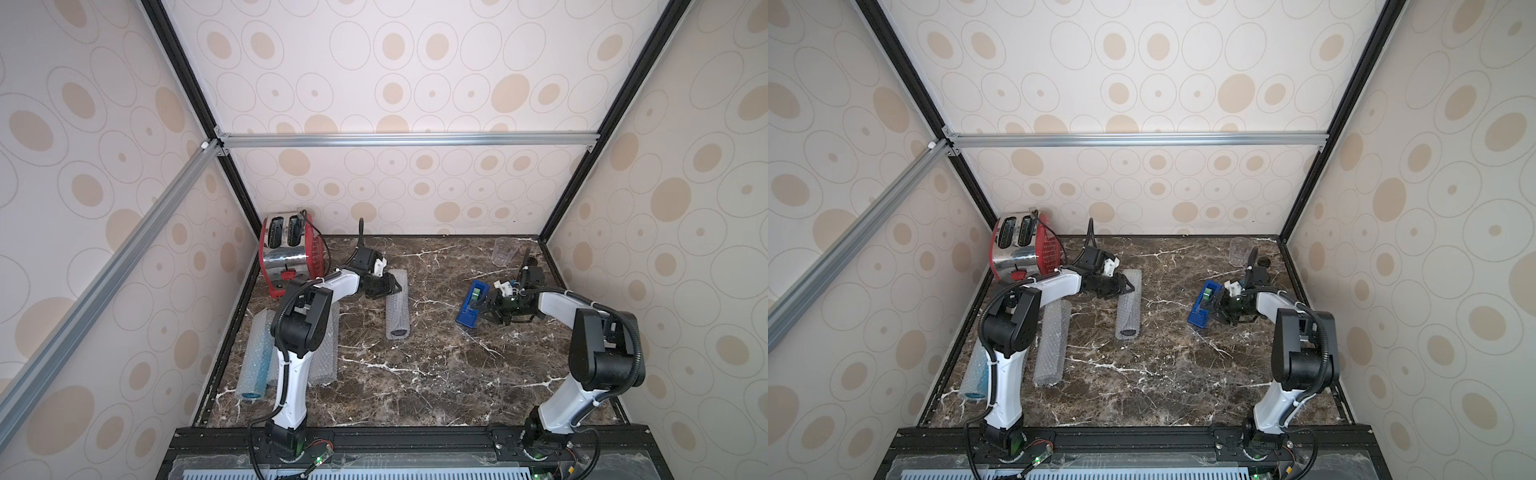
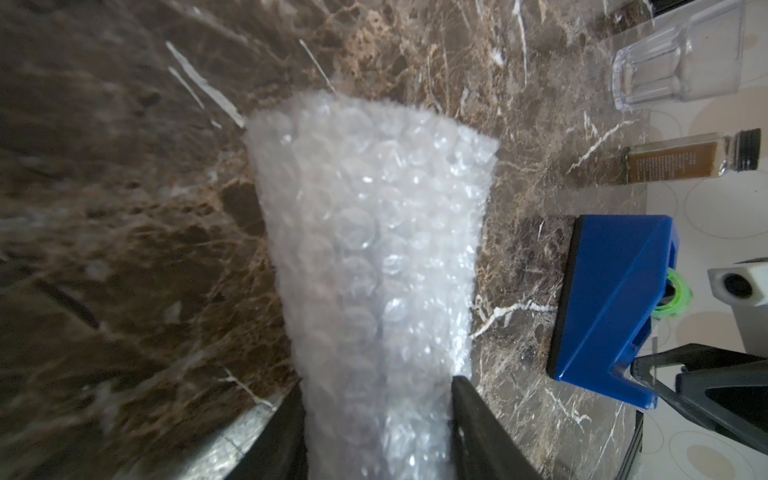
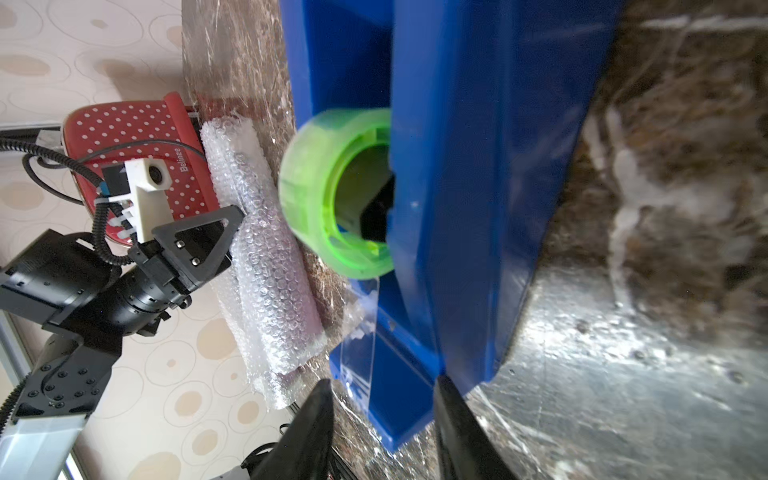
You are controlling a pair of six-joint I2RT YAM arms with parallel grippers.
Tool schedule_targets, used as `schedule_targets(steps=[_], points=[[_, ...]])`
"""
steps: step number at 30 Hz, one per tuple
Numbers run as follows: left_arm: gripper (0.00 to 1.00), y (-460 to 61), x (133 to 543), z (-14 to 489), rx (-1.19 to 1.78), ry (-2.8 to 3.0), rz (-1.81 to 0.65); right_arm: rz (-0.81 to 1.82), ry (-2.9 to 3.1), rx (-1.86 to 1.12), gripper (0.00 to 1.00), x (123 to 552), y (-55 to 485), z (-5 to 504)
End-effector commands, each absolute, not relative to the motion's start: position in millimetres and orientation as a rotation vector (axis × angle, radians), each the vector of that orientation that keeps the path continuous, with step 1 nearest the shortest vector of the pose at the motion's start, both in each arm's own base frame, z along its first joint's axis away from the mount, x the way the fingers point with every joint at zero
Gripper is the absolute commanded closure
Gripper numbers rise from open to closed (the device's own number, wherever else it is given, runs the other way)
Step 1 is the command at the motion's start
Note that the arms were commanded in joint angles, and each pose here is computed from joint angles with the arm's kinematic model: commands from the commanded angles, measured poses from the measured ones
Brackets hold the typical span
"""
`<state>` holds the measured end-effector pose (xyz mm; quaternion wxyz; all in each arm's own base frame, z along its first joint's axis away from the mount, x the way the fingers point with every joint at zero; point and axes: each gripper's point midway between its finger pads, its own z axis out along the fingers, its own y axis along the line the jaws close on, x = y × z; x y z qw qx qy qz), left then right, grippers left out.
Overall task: Wrap wine bottles in bubble wrap
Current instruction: Adjust the Tape Cutter at the center of the board, then tear off the tape using the Tape Cutter.
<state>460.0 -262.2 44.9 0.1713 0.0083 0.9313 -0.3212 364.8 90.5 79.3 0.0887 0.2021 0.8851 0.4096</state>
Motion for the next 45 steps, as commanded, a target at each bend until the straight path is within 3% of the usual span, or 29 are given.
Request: schedule_targets(steps=[1,14,28,34,39,45], points=[[0.49,-247.6,431.2,15.8,0.016,2.789,-0.808,1.239,2.572,0.591,0.58,374.6,91.7,92.0],[0.49,-247.1,430.3,14.8,0.017,2.790,-0.805,1.319,2.473,0.712,0.76,389.8,94.6,74.4],[0.49,-246.7,430.3,13.9,0.013,2.792,-0.805,1.329,2.471,0.762,0.82,384.9,99.9,60.4],[0.49,-246.3,429.8,13.4,0.013,2.794,-0.804,1.343,2.462,0.772,0.84,382.8,101.9,61.7],[0.49,-246.2,429.7,13.4,0.012,2.794,-0.804,1.369,2.450,0.776,1.00,383.1,104.1,66.0],[0.49,-245.8,429.1,12.8,0.012,2.795,-0.802,1.442,2.346,0.789,1.00,402.3,105.5,90.9]])
